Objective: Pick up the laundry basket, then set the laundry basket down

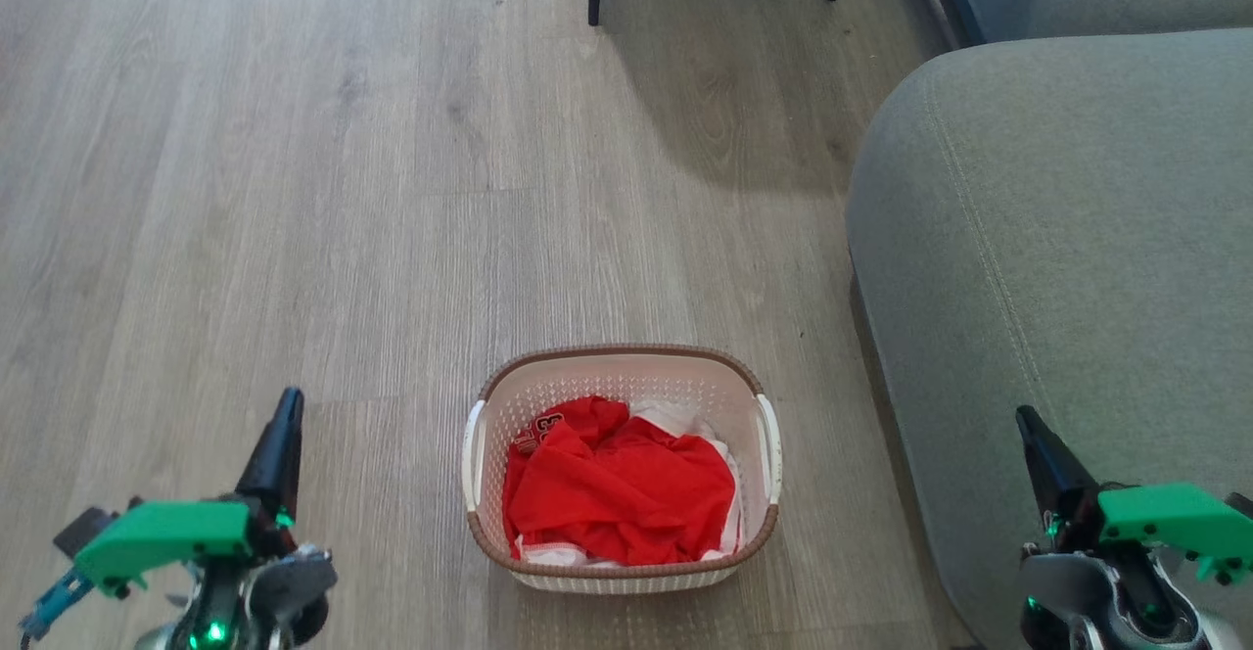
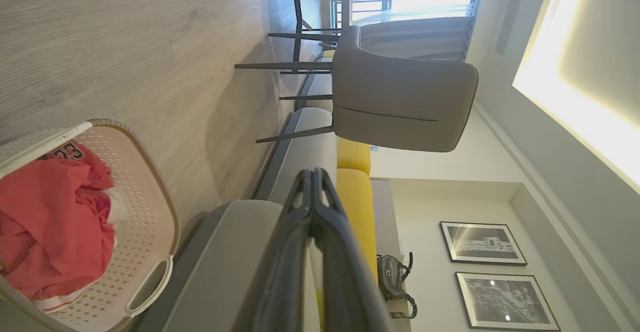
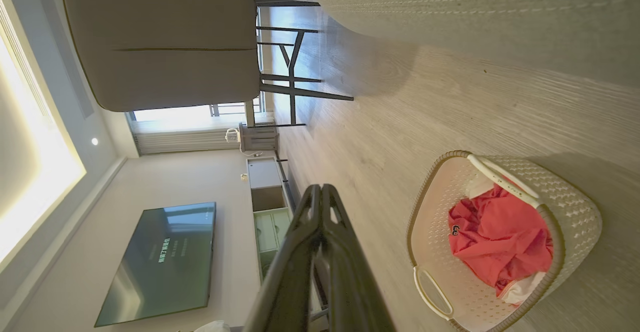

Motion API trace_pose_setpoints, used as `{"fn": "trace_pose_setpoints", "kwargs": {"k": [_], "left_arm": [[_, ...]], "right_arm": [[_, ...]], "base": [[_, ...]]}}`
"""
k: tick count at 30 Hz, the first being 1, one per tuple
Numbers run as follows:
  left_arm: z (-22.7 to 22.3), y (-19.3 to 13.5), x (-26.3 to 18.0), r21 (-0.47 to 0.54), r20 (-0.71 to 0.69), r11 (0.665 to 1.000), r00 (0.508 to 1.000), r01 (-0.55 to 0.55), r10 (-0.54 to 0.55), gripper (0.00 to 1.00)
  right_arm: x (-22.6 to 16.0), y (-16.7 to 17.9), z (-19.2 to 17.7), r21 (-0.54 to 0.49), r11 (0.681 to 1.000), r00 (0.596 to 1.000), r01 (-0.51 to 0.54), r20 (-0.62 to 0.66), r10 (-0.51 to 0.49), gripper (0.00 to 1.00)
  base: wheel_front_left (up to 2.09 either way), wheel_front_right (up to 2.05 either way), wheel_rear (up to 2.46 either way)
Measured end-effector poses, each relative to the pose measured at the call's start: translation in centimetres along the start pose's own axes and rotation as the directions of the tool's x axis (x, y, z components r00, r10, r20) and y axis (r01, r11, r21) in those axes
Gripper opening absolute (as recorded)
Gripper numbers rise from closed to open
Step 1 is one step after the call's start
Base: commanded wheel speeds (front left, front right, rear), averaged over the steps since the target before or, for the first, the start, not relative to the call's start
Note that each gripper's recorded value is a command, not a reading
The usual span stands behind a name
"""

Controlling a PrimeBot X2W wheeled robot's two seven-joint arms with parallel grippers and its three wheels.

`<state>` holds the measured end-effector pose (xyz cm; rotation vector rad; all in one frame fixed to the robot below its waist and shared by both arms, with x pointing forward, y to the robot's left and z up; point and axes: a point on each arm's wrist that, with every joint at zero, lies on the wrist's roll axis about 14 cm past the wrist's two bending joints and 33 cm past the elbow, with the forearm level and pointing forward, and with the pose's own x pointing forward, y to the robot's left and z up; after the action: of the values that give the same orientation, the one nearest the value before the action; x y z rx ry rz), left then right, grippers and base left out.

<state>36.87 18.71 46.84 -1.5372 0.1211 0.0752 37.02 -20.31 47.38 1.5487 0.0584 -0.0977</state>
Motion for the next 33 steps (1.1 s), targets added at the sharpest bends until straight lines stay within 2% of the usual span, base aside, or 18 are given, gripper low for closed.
{"fn": "trace_pose_setpoints", "kwargs": {"k": [4,33], "left_arm": [[0.00,-0.87,0.45,-0.033,-0.003,0.999,1.000,0.030,-0.030,0.00],[0.42,-1.06,0.53,-0.037,0.008,0.999,0.999,0.036,-0.036,0.00]], "right_arm": [[0.13,0.22,0.12,0.033,0.999,1.000,-0.007,0.002,0.007,0.00],[0.39,0.65,0.27,0.035,0.999,1.000,-0.019,0.003,0.019,0.00]], "base": [[0.00,0.00,0.00],[0.00,0.00,0.00]]}}
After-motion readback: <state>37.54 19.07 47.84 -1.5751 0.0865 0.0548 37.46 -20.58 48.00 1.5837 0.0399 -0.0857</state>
